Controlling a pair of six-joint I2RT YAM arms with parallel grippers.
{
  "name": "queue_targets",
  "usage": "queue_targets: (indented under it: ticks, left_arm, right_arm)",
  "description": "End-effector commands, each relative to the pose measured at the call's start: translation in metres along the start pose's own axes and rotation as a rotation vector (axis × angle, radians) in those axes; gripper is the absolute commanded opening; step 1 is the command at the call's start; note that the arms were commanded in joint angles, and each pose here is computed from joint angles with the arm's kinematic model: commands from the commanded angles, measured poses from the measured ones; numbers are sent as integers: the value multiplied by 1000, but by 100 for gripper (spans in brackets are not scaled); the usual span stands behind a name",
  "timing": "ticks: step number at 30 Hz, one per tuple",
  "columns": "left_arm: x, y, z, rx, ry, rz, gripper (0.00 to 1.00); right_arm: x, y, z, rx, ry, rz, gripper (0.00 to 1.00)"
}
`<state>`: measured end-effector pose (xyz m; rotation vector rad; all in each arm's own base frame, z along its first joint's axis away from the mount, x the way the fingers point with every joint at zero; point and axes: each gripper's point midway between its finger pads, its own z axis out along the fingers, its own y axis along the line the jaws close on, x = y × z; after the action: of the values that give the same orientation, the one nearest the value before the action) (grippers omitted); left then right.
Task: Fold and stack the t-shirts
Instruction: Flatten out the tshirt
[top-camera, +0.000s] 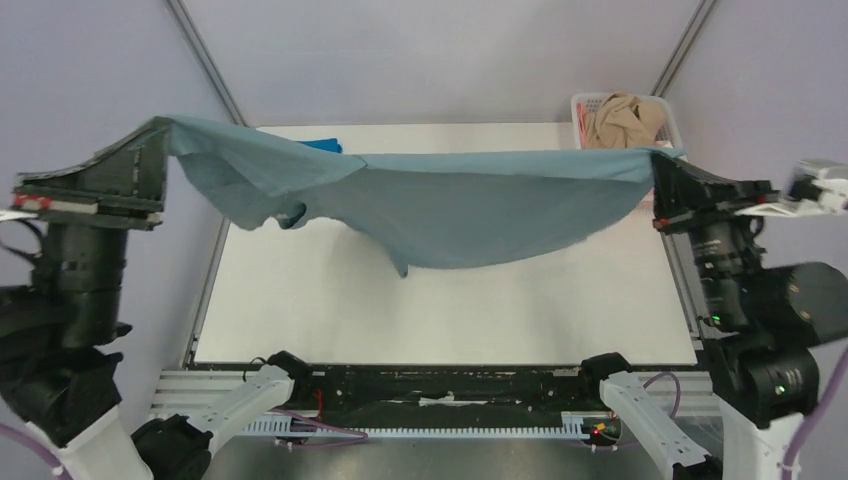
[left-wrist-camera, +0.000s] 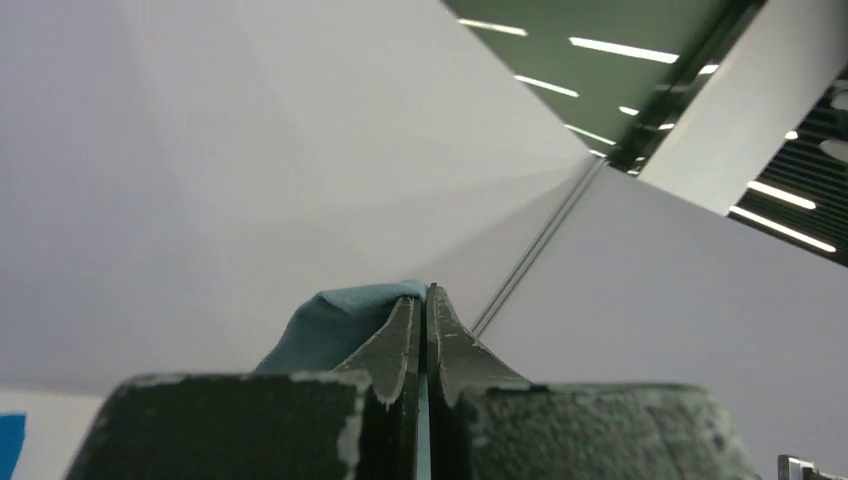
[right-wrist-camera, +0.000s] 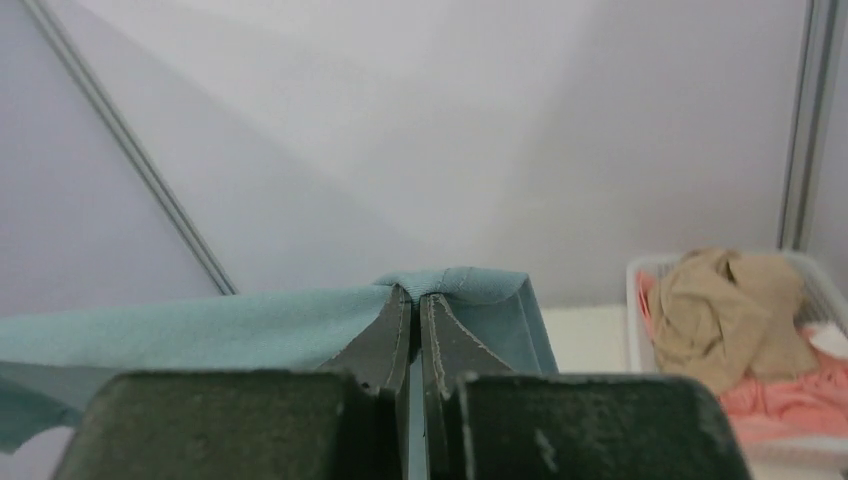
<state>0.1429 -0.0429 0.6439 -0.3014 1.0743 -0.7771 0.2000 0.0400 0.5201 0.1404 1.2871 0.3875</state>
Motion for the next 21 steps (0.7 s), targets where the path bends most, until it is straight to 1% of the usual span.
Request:
queue_targets:
  ticks: [1, 5, 7, 10, 13, 15, 18, 20, 21]
  left_arm:
    - [-44, -42, -20, 176, -63, 70, 2]
    - [-75, -62, -29, 235, -131, 71, 2]
    - [-83, -68, -25, 241, -151, 74, 2]
    - [-87, -72, -14, 241, -162, 78, 2]
    - [-77, -66, 6, 202, -155, 95, 2]
    - [-66, -50, 26, 120, -160, 112, 2]
    - [-28, -1, 66, -90, -151, 159, 2]
    - [8, 39, 94, -247, -121, 231, 2]
    - [33, 61, 110, -325, -88, 283, 2]
  right_arm:
    - [-58, 20, -31, -75, -105, -62, 0]
    - [-88, 27, -49, -96, -171, -75, 0]
    - [-96, 27, -56, -87, -185, -91, 0]
    - [-97, 19, -58, -50, -200, -91, 0]
    - [-86, 13, -44, -18, -172, -92, 0]
    - [-70, 7, -27, 5, -132, -98, 0]
    - [-30, -13, 4, 88, -54, -102, 1]
    - [9, -36, 24, 185, 9, -100, 1]
    - [26, -45, 33, 215, 27, -99, 1]
